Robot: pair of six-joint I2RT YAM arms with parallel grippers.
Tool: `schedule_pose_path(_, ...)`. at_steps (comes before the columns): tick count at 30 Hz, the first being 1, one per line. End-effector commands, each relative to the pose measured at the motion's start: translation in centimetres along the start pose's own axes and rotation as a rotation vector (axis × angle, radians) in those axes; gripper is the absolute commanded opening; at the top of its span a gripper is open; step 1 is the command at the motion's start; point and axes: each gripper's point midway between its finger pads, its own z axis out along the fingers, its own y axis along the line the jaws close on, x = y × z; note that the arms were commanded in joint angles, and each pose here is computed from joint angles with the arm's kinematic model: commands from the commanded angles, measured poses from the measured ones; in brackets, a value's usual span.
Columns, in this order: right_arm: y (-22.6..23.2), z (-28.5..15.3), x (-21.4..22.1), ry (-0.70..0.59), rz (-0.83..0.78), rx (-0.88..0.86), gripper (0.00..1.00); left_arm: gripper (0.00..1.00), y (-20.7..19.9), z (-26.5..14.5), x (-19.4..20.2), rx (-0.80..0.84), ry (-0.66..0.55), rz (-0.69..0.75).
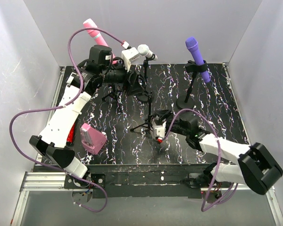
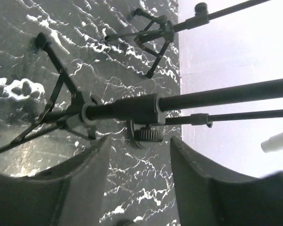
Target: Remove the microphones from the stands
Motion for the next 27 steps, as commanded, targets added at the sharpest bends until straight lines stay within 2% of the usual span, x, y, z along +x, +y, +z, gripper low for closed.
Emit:
schedule_pose_path(1,0.3,-2.4,-1.4,0.051,0.184,-0.176,0.67,0.68,-0.1,0.4,0.7,0.004,0.015,-0.029)
schedule_pose_path(2,1.2,-3.6,-2.0,0.076,0.303,-0.260,0.69,0.68,-0.2,0.4,0.6,0.008,0.013,-0.034)
schedule_pose_path(6,1.7,-6.4,-2.9,0.163,0.625,-0.333,0.70,0.69,-0.4,0.7,0.7,0.026,-0.009,-0.068)
schedule_pose_path(9,0.6,-7.3,-2.0,0.242,0.894,-0.301,0.68,0.69,0.2,0.7,0.5,0.021,-0.028,-0.090)
schedule_pose_path(15,-0.9,-6.3,-2.8,0.193,1.378,-0.431,0.65,0.69,0.2,0.7,0.6,0.043,-0.032,-0.115)
schedule_pose_path(18,-2.7,-4.9,-2.7,0.126,1.448,-0.411,0.66,0.69,0.1,0.7,0.4,0.050,-0.036,-0.122)
schedule_pose_path(22,-4.3,-3.6,-3.4,0.051,1.474,-0.475,0.67,0.69,0.2,0.6,0.2,0.044,-0.035,-0.107)
schedule_pose_path(27,-4.8,-2.2,-2.8,0.038,1.515,-0.499,0.63,0.69,0.0,0.2,0.0,0.041,-0.042,-0.097)
